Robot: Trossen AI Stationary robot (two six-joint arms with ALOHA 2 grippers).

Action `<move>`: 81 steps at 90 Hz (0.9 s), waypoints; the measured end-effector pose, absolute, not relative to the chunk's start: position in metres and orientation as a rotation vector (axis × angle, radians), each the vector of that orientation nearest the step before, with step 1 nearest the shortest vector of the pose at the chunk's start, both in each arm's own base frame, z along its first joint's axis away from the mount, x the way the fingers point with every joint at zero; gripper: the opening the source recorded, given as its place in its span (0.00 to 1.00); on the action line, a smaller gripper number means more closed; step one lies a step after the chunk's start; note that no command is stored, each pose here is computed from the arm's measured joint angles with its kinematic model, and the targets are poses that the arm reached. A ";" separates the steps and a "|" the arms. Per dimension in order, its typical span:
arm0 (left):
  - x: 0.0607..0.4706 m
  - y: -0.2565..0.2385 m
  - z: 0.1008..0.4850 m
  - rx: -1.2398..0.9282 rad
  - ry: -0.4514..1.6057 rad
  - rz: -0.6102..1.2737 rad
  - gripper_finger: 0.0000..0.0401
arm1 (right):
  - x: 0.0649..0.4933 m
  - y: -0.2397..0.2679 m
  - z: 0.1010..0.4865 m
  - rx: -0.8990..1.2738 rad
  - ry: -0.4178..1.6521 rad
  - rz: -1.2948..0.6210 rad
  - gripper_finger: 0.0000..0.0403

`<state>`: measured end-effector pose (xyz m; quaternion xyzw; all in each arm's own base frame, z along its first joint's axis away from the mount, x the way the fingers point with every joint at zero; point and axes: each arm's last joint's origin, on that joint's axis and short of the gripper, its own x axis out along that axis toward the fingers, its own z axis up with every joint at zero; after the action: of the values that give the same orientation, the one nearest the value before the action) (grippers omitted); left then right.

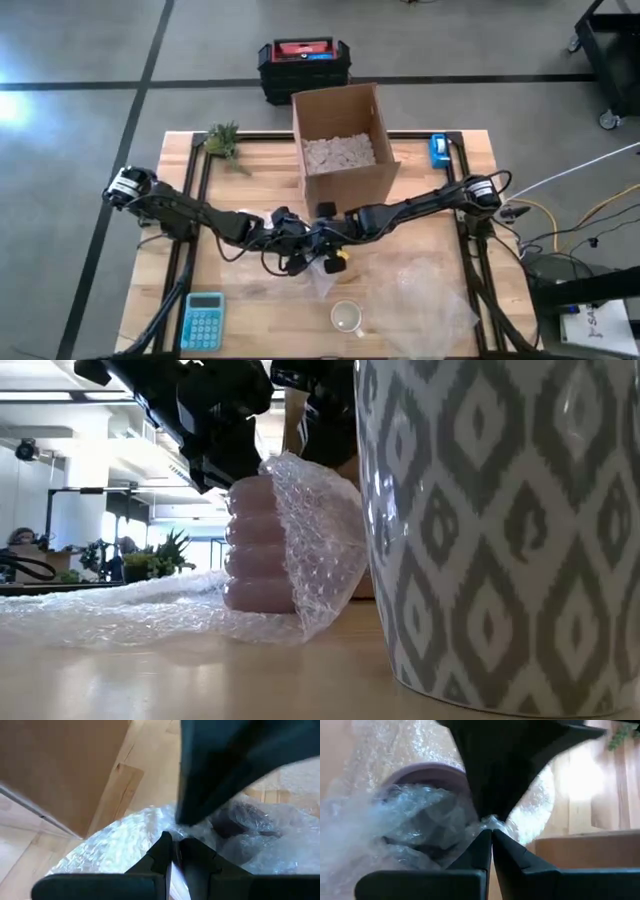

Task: Wrap mug
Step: Wrap the purple mug with the left bubble wrap

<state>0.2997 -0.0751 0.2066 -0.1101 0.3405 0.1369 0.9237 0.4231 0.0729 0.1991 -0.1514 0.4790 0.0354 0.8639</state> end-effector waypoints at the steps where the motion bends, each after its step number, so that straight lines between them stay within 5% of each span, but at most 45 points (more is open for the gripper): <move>1: 0.300 -0.075 0.207 -0.225 0.699 0.281 0.05 | 0.423 0.073 0.199 -0.318 1.004 0.075 0.01; 81: 0.293 -0.076 0.243 -0.207 0.835 0.320 0.05 | 0.428 0.082 0.181 -0.264 1.016 0.186 0.01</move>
<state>0.2927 -0.0761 0.2426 -0.0999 0.4031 0.1543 0.8965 0.4275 0.0821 0.1814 -0.1260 0.4842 0.0887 0.8613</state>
